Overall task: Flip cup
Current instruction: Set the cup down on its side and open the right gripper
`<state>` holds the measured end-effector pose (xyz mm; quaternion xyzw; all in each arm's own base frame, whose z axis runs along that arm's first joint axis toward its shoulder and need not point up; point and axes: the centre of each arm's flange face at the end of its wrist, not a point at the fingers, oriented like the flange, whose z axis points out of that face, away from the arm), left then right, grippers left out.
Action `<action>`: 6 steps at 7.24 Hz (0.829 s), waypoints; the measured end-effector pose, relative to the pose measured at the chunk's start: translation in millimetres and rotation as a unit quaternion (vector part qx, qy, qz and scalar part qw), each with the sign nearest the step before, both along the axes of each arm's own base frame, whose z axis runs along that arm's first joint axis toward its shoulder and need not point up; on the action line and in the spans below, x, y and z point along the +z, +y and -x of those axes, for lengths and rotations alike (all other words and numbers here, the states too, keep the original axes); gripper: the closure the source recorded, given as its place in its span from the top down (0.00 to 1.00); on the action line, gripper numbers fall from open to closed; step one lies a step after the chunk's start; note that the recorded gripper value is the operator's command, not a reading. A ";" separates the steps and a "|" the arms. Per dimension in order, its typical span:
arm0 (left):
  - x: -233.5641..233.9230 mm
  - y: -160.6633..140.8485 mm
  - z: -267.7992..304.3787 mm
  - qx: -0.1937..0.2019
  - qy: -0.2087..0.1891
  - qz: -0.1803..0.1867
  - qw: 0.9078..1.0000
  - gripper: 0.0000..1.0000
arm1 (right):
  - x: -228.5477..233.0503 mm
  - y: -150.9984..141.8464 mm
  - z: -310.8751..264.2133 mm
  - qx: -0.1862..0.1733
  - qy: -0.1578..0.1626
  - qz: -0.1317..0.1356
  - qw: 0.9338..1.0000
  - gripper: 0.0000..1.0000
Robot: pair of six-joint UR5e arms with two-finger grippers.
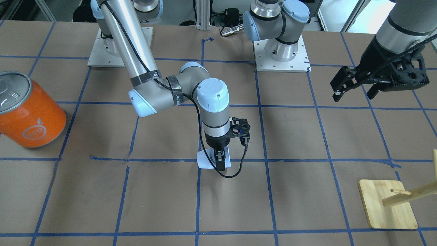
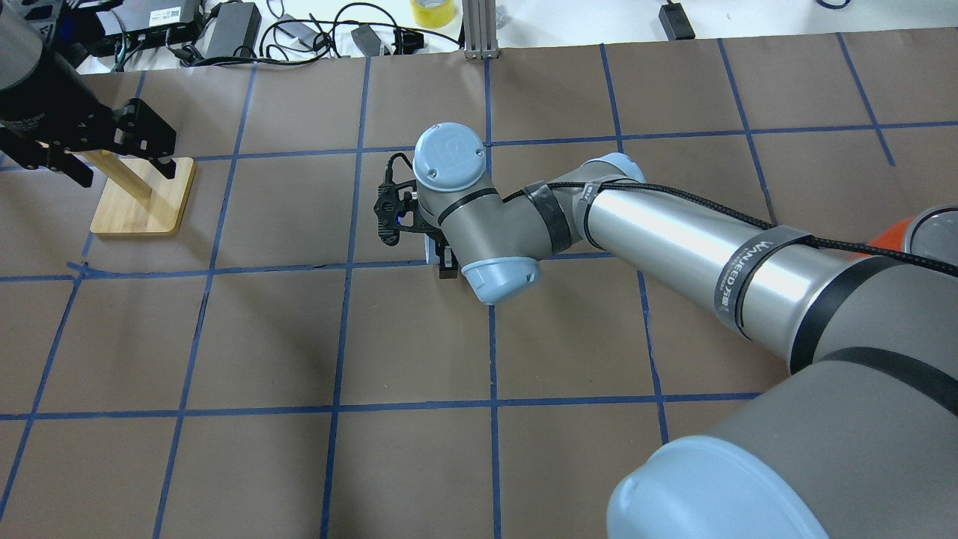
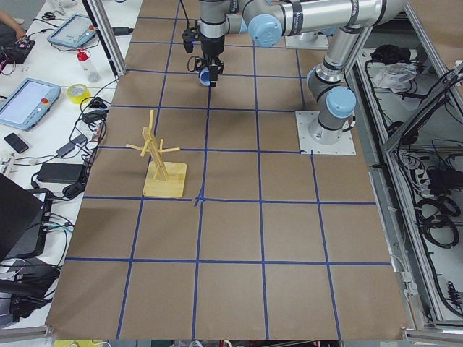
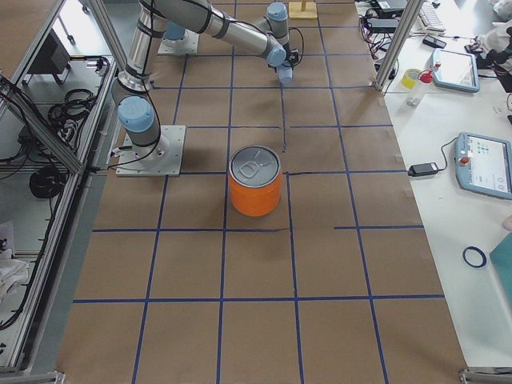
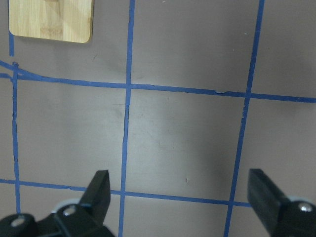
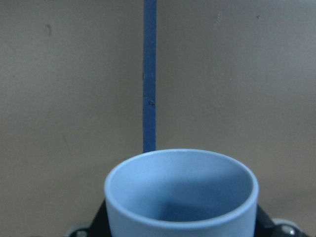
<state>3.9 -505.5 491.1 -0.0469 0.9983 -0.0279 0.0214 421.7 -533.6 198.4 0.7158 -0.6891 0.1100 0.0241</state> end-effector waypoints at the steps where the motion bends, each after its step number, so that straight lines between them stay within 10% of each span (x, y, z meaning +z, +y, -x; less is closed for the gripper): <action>1: 0.0 0.0 0.2 0.000 0.000 0.000 1.000 1.00 | -3.4 0.1 0.0 -0.002 0.000 -0.002 1.000 0.24; 3: 0.3 0.3 1.2 0.000 0.002 0.000 1.000 1.00 | -4.6 -0.6 -0.3 -0.003 0.000 -0.003 1.000 0.54; 6: 0.0 1.0 1.3 0.002 0.002 -0.002 1.000 1.00 | -4.4 -2.2 0.8 -0.004 0.003 -0.001 1.000 0.59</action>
